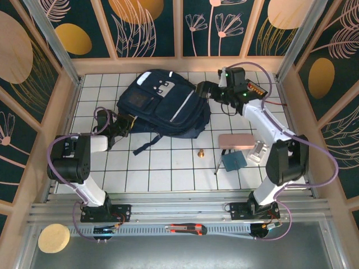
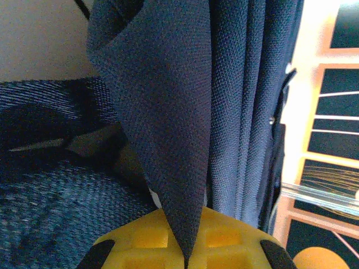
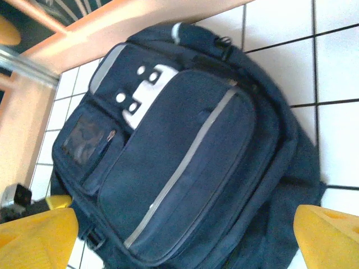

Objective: Pack the student bag

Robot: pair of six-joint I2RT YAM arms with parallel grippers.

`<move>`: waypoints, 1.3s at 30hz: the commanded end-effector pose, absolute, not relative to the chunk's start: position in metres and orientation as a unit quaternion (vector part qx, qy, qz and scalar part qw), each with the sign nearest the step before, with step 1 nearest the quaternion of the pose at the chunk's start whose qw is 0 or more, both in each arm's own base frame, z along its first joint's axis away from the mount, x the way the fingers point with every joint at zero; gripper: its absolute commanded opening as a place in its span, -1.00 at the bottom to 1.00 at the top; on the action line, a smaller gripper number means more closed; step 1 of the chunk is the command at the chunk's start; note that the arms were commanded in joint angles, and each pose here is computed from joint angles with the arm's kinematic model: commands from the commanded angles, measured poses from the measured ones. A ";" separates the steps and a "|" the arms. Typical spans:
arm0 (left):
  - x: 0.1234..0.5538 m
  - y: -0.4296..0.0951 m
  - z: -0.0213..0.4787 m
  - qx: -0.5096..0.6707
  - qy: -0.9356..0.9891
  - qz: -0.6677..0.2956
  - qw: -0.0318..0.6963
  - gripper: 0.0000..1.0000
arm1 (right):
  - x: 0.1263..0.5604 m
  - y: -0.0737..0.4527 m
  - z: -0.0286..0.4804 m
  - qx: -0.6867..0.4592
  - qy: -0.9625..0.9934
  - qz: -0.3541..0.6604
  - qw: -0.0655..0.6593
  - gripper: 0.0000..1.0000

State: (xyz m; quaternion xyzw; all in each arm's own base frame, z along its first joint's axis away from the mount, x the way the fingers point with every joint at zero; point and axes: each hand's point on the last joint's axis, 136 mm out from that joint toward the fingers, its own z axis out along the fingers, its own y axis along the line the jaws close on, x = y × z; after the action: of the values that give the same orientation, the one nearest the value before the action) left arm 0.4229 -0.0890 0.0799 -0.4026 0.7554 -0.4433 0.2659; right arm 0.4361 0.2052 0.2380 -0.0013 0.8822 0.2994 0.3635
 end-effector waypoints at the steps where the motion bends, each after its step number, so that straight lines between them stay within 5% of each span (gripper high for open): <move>1: 0.431 -0.105 0.124 -0.380 0.726 -0.493 0.294 -1.00 | 0.413 0.208 0.256 -0.022 0.865 0.306 0.398 0.98; 18: 0.424 -0.118 0.177 -0.435 0.673 -0.513 0.309 -1.00 | 0.312 0.317 0.166 -0.080 0.881 0.409 0.225 0.45; 23: 0.419 -0.120 0.182 -0.436 0.672 -0.516 0.304 -1.00 | 0.303 0.352 0.150 -0.119 0.880 0.412 0.202 0.25; 39: 0.418 -0.136 0.193 -0.422 0.684 -0.518 0.292 -1.00 | 0.329 0.387 0.115 -0.154 0.917 0.287 0.231 0.15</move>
State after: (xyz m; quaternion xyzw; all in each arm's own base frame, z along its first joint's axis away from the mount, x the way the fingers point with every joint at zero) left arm 0.4146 -0.1212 0.1473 -0.4440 0.7081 -0.4694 0.2849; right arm 0.3238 0.3856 0.1202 -0.1439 0.9061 0.3372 0.2110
